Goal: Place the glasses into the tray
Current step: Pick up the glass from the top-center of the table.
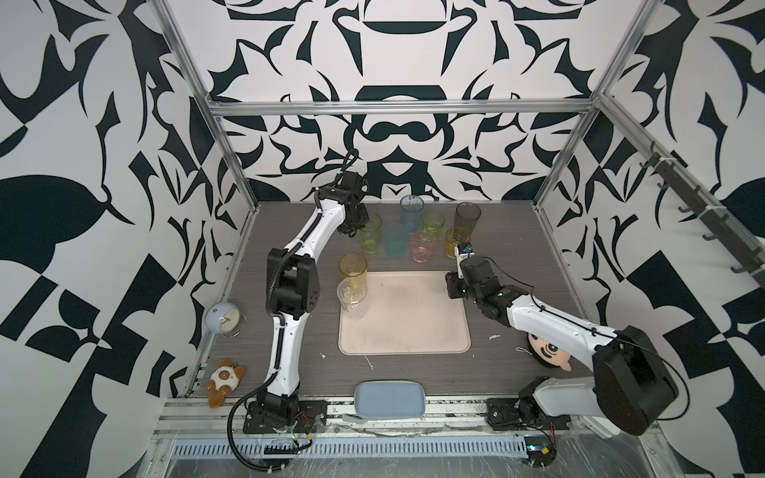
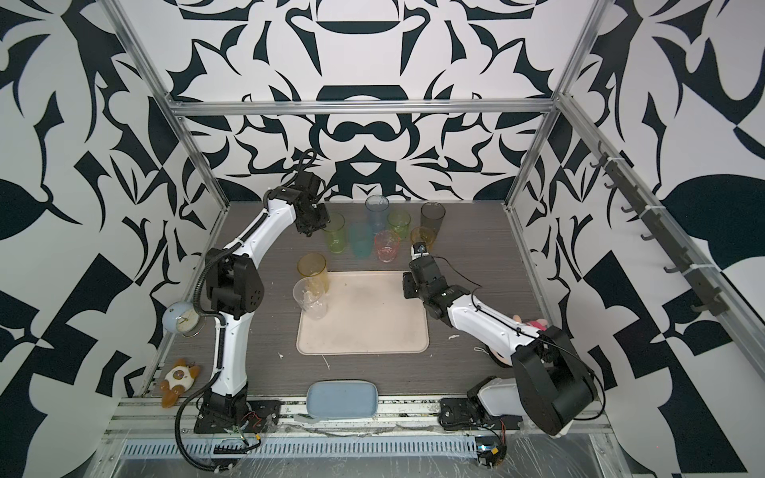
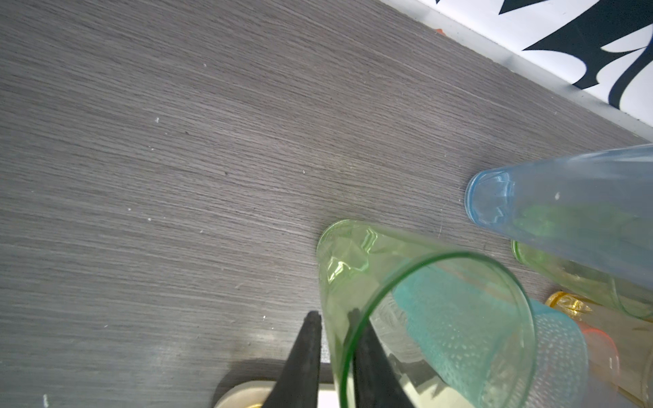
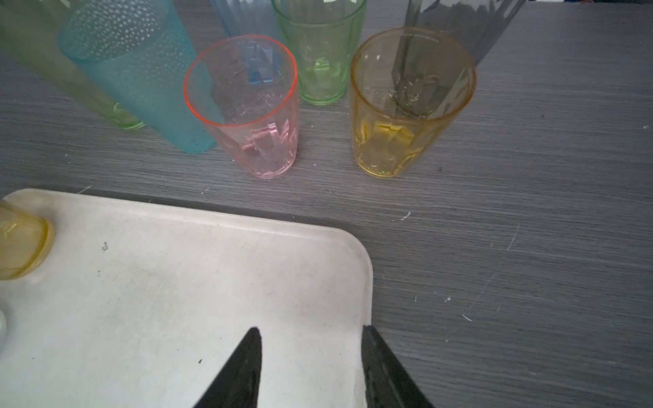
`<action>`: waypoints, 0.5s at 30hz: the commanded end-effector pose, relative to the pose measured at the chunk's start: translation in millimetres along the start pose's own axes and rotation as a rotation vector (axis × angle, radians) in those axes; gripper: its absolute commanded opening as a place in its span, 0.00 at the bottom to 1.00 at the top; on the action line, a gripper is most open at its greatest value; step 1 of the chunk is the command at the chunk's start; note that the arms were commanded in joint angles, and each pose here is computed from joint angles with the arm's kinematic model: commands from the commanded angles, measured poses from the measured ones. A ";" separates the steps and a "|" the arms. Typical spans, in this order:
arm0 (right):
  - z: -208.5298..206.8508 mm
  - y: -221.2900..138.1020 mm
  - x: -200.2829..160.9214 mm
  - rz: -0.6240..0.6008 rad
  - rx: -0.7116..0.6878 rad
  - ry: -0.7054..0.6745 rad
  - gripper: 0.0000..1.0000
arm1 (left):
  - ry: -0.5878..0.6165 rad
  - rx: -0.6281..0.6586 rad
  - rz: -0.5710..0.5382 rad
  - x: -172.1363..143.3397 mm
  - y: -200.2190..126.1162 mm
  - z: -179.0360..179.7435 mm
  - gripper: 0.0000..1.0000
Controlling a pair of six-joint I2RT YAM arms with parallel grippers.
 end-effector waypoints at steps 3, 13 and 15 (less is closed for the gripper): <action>2.3 0.4 5.4 -0.023 0.008 0.001 0.49 | -0.002 0.009 0.035 1.0 8.3 5.1 0.18; 1.7 -0.2 5.9 -0.027 0.005 0.002 0.49 | 0.000 0.006 0.025 0.7 -7.7 8.9 0.06; 2.6 -0.4 6.2 -0.027 0.009 0.001 0.49 | -0.003 0.004 0.014 1.3 -16.0 11.1 0.04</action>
Point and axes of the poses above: each gripper's point midway between its finger pads, its own y axis out along the fingers, its own z axis along the line the jaws close on, x = y × z, the point moved 9 cm from there along -y, back along the fingers, and after that the axes turned 2 degrees about -y, right-handed, at the moved point
